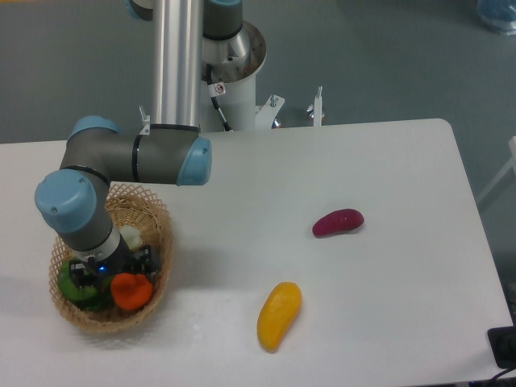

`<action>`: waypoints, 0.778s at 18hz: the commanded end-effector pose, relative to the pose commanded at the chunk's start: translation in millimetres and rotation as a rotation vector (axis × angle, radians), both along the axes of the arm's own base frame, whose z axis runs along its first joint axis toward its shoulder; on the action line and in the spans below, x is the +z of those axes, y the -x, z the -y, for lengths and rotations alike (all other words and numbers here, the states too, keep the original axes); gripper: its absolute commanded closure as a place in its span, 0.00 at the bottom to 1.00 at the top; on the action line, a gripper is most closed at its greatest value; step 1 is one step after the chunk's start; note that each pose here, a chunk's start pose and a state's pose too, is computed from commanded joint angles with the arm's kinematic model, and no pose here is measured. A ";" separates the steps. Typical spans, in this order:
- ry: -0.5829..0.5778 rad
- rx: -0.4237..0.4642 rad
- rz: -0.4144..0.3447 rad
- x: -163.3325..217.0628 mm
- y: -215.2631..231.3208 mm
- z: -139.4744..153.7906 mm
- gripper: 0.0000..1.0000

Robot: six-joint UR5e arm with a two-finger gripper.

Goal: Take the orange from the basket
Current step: 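Lower the gripper onto the orange and close around it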

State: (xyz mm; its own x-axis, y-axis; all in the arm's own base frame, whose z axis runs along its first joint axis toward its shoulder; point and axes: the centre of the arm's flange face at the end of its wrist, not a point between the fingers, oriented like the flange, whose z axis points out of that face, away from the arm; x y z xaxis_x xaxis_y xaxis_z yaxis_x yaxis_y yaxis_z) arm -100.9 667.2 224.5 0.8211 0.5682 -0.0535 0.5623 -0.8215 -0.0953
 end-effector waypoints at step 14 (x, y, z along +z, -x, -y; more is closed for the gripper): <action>0.011 0.015 -0.011 -7.4 2.1 -1.4 0.36</action>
State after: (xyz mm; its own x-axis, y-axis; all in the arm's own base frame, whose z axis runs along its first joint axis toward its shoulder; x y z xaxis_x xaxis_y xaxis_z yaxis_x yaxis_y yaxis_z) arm -103.0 668.6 217.1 0.8119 0.5797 -0.0690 0.5733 -0.8141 -0.0928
